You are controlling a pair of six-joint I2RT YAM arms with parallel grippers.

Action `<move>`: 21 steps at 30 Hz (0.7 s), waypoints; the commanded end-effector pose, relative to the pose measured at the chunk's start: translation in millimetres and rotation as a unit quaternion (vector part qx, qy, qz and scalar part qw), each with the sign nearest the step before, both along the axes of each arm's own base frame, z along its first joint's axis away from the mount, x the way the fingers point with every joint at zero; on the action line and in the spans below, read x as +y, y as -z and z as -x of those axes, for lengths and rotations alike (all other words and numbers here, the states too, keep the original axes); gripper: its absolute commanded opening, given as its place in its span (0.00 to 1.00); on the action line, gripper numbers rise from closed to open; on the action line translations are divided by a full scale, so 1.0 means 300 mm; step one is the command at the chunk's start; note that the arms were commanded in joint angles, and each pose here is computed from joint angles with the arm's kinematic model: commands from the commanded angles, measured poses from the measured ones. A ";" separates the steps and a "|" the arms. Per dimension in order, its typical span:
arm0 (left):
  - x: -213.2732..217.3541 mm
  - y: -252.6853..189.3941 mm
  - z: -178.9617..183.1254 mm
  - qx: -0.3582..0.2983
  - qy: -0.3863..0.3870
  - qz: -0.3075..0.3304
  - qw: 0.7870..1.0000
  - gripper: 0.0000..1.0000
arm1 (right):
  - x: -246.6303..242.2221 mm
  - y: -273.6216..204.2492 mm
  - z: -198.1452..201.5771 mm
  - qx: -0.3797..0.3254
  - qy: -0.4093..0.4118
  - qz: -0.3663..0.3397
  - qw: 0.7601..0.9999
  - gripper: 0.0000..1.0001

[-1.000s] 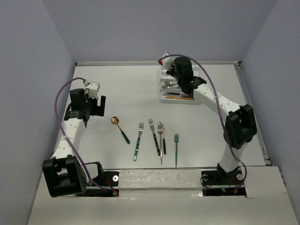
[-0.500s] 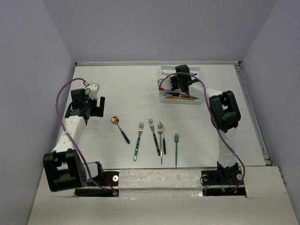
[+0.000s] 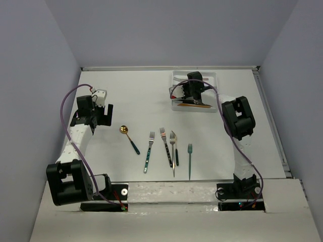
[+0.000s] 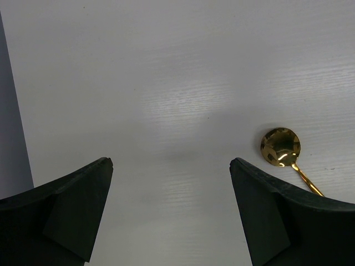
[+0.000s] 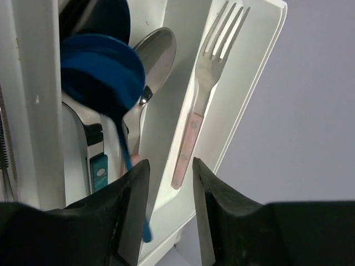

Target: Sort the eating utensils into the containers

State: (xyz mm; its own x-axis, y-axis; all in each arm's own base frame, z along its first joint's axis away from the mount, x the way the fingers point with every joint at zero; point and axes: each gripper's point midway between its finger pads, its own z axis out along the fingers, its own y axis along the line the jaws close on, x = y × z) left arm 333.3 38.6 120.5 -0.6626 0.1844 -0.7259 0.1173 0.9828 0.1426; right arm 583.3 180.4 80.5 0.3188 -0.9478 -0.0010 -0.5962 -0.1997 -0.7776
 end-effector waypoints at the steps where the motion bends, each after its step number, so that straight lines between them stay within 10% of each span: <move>1: 0.007 -0.025 -0.015 -0.017 -0.001 -0.003 1.000 0.99 | 0.012 -0.173 -0.019 -0.050 0.011 -0.036 0.998 0.50; 11: 0.002 -0.045 -0.013 -0.025 0.001 -0.002 1.000 0.99 | 0.065 -0.658 0.035 -0.120 0.118 -0.251 0.953 0.65; 14: 0.003 -0.058 -0.014 -0.031 0.001 -0.003 1.000 0.99 | 0.067 -0.833 0.139 -0.103 0.262 -0.422 0.862 0.73; 18: 0.000 -0.073 -0.008 -0.038 0.003 -0.003 0.999 0.99 | 0.102 -0.712 0.433 0.120 0.455 -0.583 0.663 0.71; 21: -0.012 -0.088 -0.006 -0.044 0.011 0.003 0.999 0.99 | 0.181 -0.477 0.681 0.196 0.497 -0.564 0.629 0.64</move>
